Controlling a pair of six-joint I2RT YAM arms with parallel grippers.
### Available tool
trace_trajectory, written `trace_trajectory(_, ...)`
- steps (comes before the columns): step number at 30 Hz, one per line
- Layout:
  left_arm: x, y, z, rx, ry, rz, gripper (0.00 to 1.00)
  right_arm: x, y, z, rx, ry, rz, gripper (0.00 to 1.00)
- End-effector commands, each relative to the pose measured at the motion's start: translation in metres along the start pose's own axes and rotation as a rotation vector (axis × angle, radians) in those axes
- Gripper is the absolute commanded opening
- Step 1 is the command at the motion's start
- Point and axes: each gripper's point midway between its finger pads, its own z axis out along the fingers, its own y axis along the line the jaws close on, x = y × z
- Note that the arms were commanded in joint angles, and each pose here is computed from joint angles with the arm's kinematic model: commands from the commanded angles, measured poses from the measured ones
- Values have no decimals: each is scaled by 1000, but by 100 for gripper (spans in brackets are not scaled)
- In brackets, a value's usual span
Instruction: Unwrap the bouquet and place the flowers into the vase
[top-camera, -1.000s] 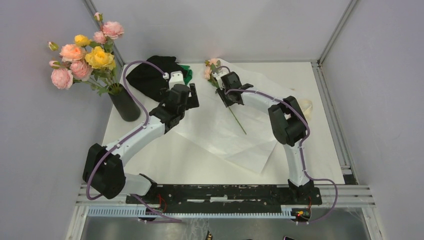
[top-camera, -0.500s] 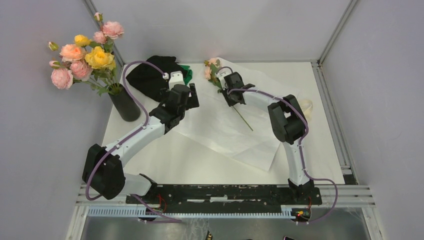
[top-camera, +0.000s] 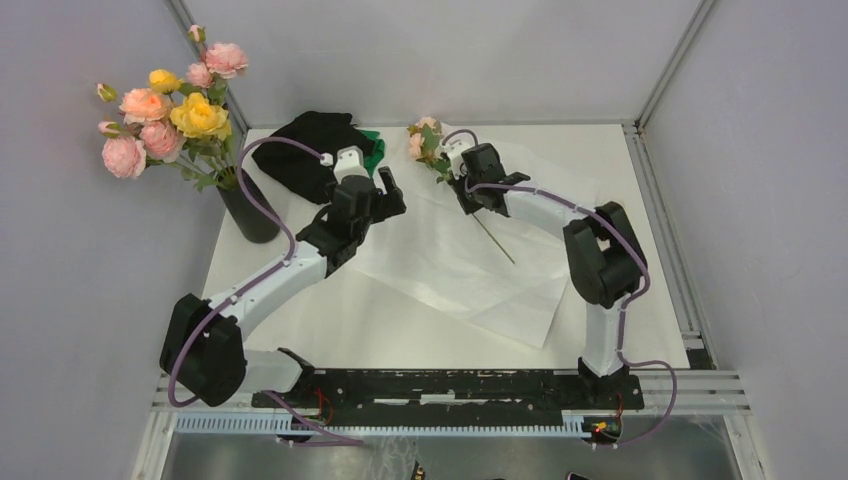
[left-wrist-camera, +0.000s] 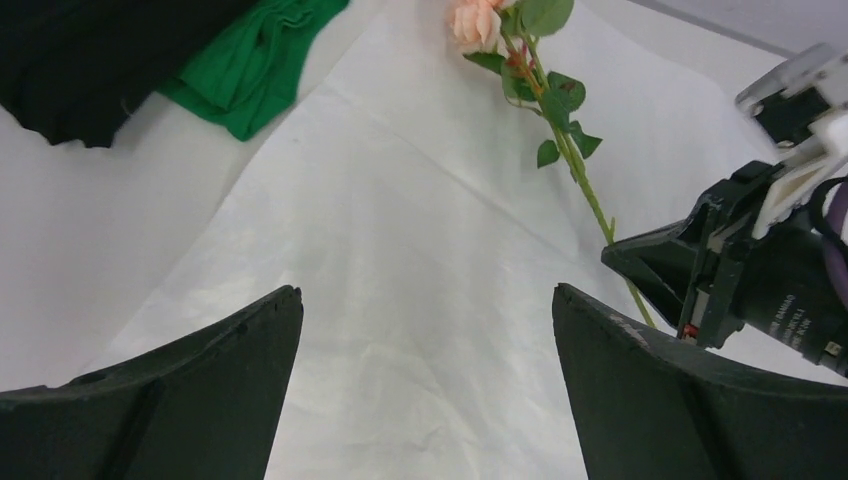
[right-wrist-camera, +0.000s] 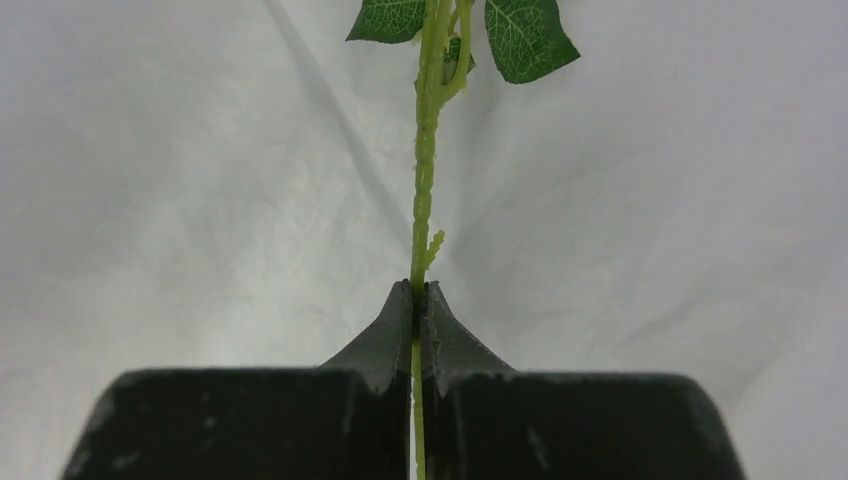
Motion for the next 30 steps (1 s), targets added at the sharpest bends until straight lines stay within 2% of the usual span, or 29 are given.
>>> trace_trajectory(1, -21, -41, -11, 229, -85, -190, 100, -74, 4, -63, -39, -255, 4, 0)
trace_trajectory(7, -24, -72, -25, 464, -146, -349, 100, -97, 15, -121, -65, -388, -16, 0)
trace_trajectory(11, -22, -102, -29, 642, -131, -426, 100, -106, 32, -153, -60, -438, -74, 0)
trace_trajectory(18, -34, -144, -35, 889, -147, -505, 98, -107, 59, -181, -73, -480, -114, 0)
trace_trajectory(23, -32, -156, -34, 989, -145, -570, 98, -107, 67, -187, -76, -482, -125, 0)
trace_trajectory(30, -34, -148, -22, 897, -168, -522, 94, -104, 70, -195, -77, -490, -127, 0)
